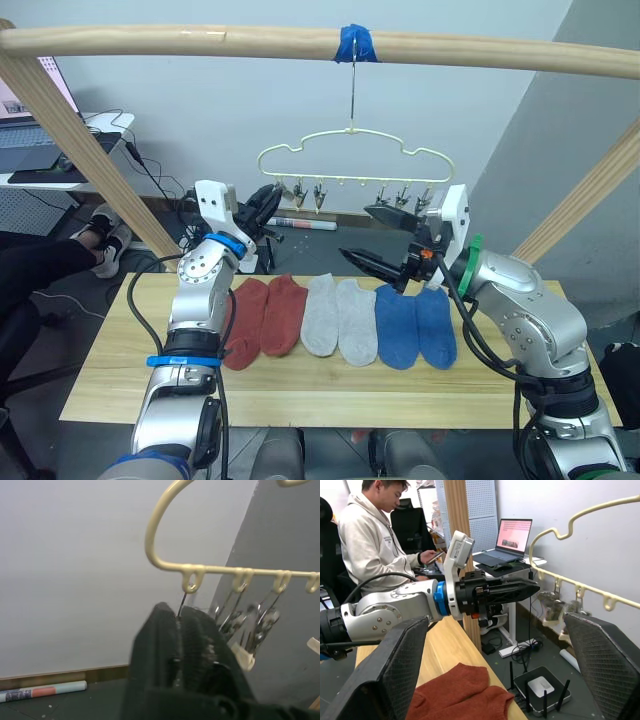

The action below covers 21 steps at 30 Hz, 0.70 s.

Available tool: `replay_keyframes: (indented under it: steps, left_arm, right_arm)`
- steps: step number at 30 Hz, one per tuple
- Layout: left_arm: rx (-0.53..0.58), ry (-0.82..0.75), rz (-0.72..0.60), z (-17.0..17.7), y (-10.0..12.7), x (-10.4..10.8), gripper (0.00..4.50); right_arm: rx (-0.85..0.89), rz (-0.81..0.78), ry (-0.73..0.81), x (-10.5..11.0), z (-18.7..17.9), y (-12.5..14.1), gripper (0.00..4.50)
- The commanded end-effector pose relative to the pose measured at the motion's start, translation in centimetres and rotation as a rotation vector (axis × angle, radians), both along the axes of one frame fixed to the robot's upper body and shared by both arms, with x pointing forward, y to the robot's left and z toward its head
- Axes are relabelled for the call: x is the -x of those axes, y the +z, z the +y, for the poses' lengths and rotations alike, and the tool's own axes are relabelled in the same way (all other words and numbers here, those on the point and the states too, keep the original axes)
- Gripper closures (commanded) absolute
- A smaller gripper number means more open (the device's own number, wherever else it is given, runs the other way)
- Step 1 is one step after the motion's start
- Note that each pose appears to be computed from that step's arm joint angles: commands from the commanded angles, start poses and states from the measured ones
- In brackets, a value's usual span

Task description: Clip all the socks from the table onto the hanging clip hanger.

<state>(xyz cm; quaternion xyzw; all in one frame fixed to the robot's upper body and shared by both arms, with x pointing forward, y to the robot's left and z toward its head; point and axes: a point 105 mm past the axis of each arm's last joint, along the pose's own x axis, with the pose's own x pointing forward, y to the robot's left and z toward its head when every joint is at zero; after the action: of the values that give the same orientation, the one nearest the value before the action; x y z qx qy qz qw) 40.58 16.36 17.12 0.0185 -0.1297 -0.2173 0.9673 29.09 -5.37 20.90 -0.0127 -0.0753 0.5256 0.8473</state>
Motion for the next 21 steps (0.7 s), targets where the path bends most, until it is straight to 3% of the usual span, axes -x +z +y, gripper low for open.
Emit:
replay_keyframes:
  steps: [1, 14, 21]
  left_arm:
    - [0.008, -0.006, -0.075, -0.1, 2.3, 0.0, 4.48]
    - [-0.038, 0.026, -0.08, 1.0, 2.0, 1.4, 4.48]
    - [-0.039, 0.032, -0.066, 1.8, 1.9, 2.6, 2.47]
  right_arm:
    - [-0.021, -0.046, 0.007, 0.6, -0.1, 1.2, 0.0]
    - [-0.005, -0.028, -0.011, 0.6, -0.4, 0.3, 0.0]
    - [-0.01, -0.03, -0.006, 0.6, -0.3, 0.4, 0.0]
